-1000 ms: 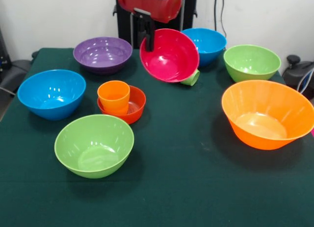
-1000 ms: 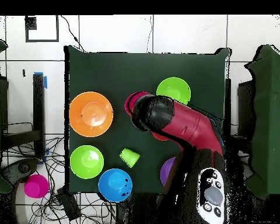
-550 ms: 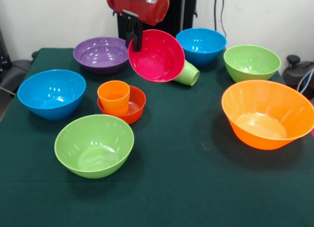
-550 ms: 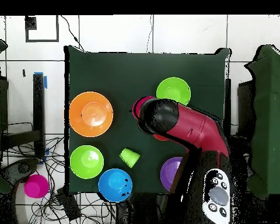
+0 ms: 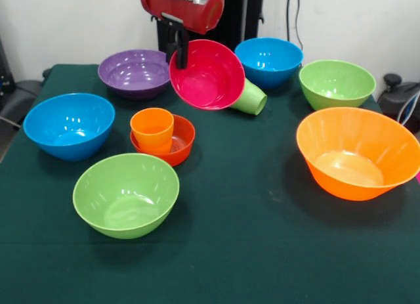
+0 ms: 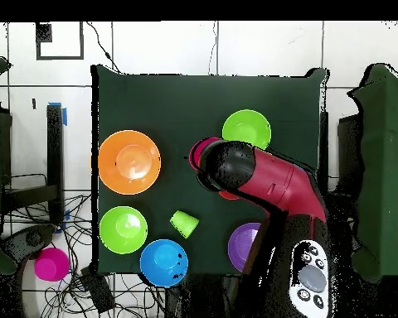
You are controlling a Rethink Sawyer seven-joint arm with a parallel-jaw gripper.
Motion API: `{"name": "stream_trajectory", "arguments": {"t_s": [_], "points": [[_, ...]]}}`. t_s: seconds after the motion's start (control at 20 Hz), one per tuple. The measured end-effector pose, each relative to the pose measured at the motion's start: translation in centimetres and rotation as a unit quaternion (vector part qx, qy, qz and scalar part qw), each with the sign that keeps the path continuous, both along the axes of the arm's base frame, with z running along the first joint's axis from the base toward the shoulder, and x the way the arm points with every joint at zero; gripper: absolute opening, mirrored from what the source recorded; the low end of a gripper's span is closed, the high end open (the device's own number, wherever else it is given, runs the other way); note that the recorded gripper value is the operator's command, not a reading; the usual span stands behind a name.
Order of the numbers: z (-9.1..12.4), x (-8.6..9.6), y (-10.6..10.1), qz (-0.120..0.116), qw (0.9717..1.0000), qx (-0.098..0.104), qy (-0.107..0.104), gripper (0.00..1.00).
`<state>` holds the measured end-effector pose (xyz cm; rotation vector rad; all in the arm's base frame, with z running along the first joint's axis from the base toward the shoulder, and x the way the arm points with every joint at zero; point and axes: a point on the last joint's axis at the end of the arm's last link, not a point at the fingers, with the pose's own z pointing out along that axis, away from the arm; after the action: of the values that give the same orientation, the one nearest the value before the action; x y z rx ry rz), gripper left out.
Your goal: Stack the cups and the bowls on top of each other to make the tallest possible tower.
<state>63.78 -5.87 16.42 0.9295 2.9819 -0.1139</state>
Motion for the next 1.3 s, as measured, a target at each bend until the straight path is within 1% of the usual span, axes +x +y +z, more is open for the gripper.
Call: {"name": "stream_trajectory", "arguments": {"t_s": [0.2, 0.45, 0.7, 0.8, 1.05, 1.3], "points": [[-0.2, -0.3, -0.3, 0.008, 0.9999, -0.007, 0.004, 0.00], [-0.5, -0.9, -1.3, 0.015, 0.9997, -0.017, 0.010, 0.00], [-0.6, -1.3, -2.7, 0.012, 0.9996, -0.023, 0.013, 0.00], [-0.7, -1.6, -3.8, 0.009, 0.9995, -0.027, 0.015, 0.00], [-1.0, -2.2, -5.5, 0.006, 0.9992, -0.033, 0.020, 0.00], [-1.2, -2.3, -6.5, 0.003, 0.9993, -0.032, 0.019, 0.00]]}}
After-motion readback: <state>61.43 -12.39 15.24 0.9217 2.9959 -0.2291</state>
